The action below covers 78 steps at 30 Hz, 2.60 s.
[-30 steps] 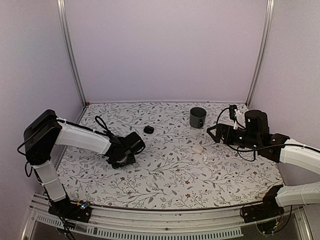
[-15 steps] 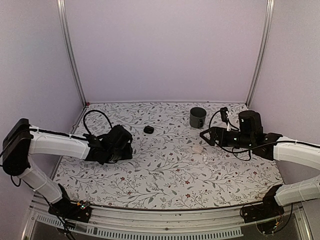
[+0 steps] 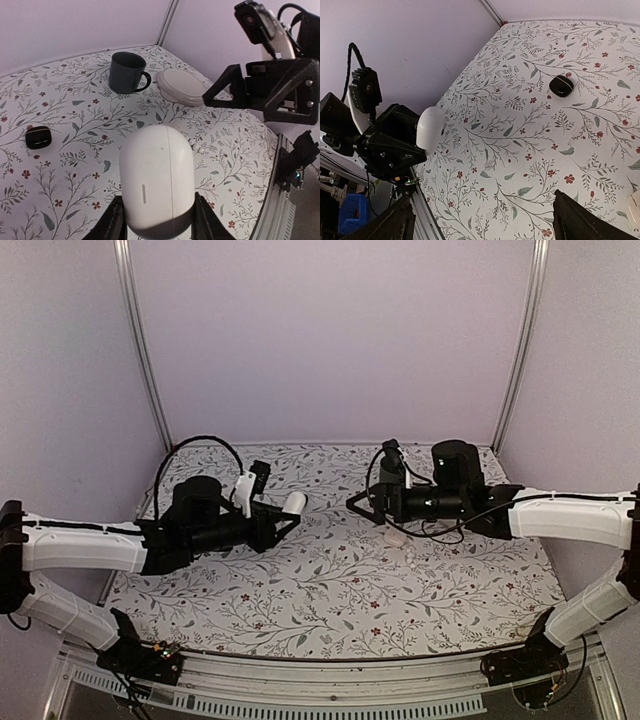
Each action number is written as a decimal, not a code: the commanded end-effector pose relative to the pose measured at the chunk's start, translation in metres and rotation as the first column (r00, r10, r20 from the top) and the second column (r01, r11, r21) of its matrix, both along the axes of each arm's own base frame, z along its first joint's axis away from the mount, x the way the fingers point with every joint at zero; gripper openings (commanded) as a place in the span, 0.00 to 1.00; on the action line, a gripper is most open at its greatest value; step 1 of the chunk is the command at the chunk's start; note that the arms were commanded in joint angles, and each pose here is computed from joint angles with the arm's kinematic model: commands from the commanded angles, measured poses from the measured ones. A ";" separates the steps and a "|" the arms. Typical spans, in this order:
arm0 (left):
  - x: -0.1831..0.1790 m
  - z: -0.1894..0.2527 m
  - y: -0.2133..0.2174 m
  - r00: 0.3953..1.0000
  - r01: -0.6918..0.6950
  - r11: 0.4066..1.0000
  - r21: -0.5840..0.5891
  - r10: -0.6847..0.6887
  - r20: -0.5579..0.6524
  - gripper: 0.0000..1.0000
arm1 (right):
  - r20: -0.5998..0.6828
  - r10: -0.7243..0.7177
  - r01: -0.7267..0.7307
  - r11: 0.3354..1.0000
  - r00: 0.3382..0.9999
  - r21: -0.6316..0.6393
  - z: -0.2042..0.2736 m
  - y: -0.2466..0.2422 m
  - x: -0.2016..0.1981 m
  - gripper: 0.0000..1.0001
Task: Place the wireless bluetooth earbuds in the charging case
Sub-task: Pass from the left arm to the right, then pass from the right arm to the left
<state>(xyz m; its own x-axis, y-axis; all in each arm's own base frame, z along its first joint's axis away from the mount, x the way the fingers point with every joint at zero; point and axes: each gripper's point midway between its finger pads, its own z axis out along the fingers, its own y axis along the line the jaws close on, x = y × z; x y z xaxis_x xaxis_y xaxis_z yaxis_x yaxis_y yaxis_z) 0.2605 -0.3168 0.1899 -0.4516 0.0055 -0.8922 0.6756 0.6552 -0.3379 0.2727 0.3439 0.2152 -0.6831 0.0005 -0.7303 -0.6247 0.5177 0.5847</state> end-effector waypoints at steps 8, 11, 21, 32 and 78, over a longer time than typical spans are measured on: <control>-0.018 0.037 -0.058 0.957 0.236 0.972 0.005 -0.234 0.173 0.19 | -0.141 -0.003 0.017 0.995 0.990 0.097 0.013 0.047 -0.001 0.84; -0.020 0.033 -0.064 0.954 0.248 0.969 0.020 -0.247 0.172 0.19 | -0.146 -0.030 0.044 0.995 0.989 0.093 0.014 0.047 -0.002 0.83; -0.029 0.027 -0.080 0.939 0.278 0.958 0.064 -0.285 0.193 0.19 | -0.198 -0.021 0.040 0.995 0.980 0.093 0.009 0.056 -0.005 0.64; -0.025 0.024 -0.080 0.946 0.256 0.964 0.069 -0.265 0.186 0.26 | -0.230 0.028 -0.001 0.993 0.973 0.114 0.011 0.059 -0.017 0.22; -0.048 0.106 -0.062 0.801 0.320 0.947 0.036 -0.291 0.524 0.78 | 0.213 0.148 -0.228 0.877 0.966 0.423 0.159 0.018 -0.047 0.03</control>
<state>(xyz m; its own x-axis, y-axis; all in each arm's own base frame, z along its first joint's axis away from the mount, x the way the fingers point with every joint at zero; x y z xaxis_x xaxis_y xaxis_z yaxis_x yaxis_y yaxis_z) 0.1980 -0.3805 0.3106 -0.1915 -0.1649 -0.9676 0.9584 0.1812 -0.2205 0.2216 0.3656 0.3523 -0.5163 0.2169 -0.8285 -0.8383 0.0701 0.5407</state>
